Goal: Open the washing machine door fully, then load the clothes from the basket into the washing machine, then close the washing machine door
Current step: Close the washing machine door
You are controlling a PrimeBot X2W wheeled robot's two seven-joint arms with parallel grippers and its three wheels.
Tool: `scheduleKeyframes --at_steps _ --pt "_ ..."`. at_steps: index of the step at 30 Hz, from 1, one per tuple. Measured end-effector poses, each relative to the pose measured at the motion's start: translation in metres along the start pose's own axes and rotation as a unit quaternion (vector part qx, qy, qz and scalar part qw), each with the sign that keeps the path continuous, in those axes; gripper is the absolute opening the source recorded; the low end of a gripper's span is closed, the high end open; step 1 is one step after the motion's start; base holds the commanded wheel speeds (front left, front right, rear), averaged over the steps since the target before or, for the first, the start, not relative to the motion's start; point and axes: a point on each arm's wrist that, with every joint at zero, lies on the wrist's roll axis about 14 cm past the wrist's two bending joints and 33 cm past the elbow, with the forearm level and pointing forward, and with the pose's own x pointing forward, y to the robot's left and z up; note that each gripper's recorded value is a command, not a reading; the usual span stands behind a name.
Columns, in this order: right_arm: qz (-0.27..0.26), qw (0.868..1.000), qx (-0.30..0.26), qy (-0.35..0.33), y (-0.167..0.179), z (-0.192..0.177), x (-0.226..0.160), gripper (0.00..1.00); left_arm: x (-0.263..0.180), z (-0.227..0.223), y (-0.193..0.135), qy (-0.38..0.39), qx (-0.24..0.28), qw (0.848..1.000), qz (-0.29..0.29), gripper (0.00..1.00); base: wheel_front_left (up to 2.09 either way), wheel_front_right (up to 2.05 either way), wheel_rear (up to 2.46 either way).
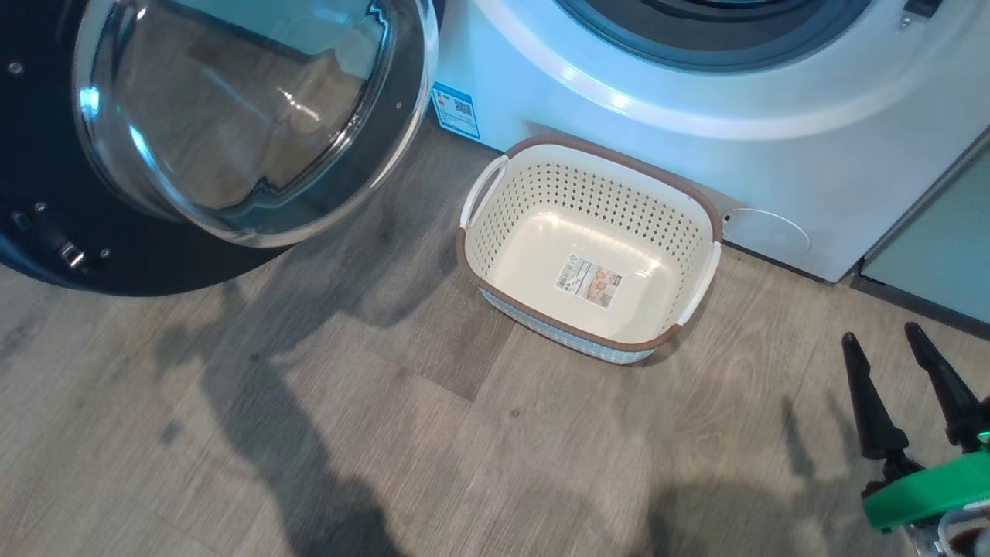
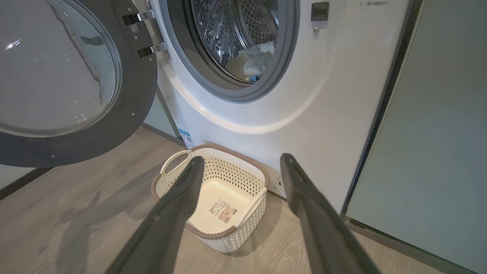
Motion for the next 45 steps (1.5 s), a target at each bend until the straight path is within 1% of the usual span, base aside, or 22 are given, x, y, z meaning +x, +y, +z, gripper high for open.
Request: scheduleKeyframes --at_steps 6,13,22,26,27,31,35,43,45 --pt "-0.005 1.0 -0.002 -0.006 -0.004 0.004 0.001 1.0 0.005 -0.014 -0.006 0.031 0.011 0.999 0.003 0.0 0.0 0.0 0.0" --pt "-0.006 1.0 -0.002 -0.009 -0.003 0.006 0.0 1.0 0.003 -0.026 -0.005 0.068 0.029 0.997 0.01 0.0 0.0 0.0 0.0" --pt "-0.003 1.0 -0.004 -0.024 0.006 0.02 -0.002 1.0 -0.009 -0.05 -0.014 0.125 0.051 0.991 -0.008 0.0 0.0 0.0 0.0" --pt "-0.002 0.999 -0.001 -0.035 0.014 0.028 -0.005 1.0 -0.018 -0.07 -0.023 0.16 0.058 0.985 -0.03 0.0 0.0 0.0 0.0" --pt "-0.003 0.999 -0.002 -0.038 0.017 0.031 -0.008 1.0 -0.023 -0.078 -0.029 0.177 0.058 0.981 -0.044 0.0 0.0 0.0 0.0" --pt "-0.008 0.999 0.001 -0.039 0.023 0.033 -0.019 1.0 -0.036 -0.087 -0.037 0.201 0.068 0.975 -0.063 0.0 0.0 0.0 0.0" --pt "-0.009 0.999 0.002 -0.046 0.03 0.038 -0.027 1.0 -0.049 -0.093 -0.044 0.219 0.065 0.97 -0.082 0.0 0.0 0.0 0.0" --pt "-0.012 0.998 0.005 -0.057 0.039 0.045 -0.038 1.0 -0.068 -0.114 -0.039 0.264 0.064 0.957 -0.098 0.0 0.0 0.0 0.0" --pt "-0.013 0.998 0.007 -0.061 0.04 0.047 -0.038 1.0 -0.072 -0.129 -0.043 0.284 0.054 0.951 -0.111 0.0 0.0 0.0 0.0"
